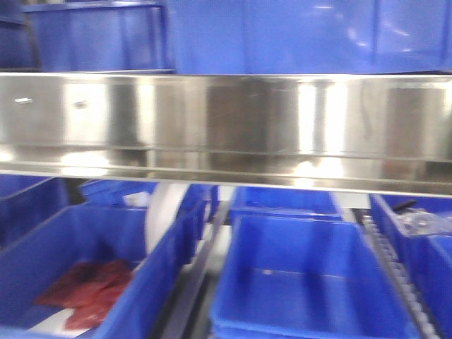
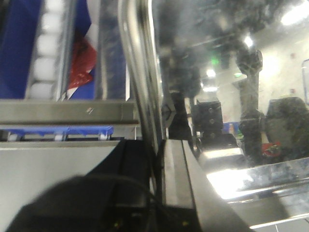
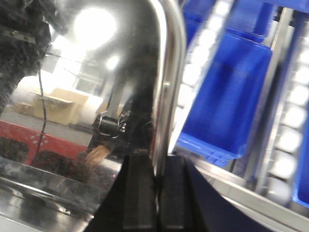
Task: Stack silver trays without gaps
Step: 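Carry the held tray while the base drives to the other rack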
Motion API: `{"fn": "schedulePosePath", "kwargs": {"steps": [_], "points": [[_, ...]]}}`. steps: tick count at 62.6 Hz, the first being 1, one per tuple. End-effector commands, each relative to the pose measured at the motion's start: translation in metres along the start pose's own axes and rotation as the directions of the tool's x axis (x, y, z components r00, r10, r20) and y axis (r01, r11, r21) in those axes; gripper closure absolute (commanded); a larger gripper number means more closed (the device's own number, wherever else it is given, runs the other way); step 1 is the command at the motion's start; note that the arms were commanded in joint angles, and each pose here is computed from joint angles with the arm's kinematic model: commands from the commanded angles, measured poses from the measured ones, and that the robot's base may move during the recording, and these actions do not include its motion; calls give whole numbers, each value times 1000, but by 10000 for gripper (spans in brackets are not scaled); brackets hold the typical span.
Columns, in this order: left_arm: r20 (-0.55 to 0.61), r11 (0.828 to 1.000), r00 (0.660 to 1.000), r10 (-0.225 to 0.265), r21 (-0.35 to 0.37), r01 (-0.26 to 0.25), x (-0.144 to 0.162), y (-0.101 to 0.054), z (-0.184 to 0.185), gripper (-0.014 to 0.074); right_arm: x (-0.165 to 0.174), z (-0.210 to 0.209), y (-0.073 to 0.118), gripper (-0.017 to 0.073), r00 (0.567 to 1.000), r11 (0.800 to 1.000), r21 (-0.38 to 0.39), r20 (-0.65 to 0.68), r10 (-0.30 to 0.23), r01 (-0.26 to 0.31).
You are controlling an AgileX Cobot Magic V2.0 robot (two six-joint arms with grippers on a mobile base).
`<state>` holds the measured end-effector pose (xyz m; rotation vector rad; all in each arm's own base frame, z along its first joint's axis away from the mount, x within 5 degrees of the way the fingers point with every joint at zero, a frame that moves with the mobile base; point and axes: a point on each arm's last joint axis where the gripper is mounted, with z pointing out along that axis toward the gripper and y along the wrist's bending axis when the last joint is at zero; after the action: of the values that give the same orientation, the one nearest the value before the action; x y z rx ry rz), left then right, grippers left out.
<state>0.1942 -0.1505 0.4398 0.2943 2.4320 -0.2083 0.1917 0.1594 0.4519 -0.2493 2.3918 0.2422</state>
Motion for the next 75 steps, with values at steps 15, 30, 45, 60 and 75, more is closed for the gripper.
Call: {"fn": "schedulePosePath", "kwargs": {"steps": [15,30,45,60,75], "points": [[64,1000,998,18,10,-19,-3,3,-18,642,-4,-20,-9,537,998,1000,24,56,-7,6],[64,1000,998,18,10,-19,-3,3,-18,642,-4,-20,-9,537,998,1000,24,56,-7,6],[64,1000,998,18,10,-19,-3,3,-18,642,-4,-20,-9,537,998,1000,24,56,-7,6],[64,1000,998,18,10,-19,-3,3,-18,642,-4,-20,-9,537,998,1000,24,56,-7,6],[64,1000,998,18,10,-19,-3,3,-18,642,-4,-20,-9,537,998,1000,24,56,-7,6]]}}
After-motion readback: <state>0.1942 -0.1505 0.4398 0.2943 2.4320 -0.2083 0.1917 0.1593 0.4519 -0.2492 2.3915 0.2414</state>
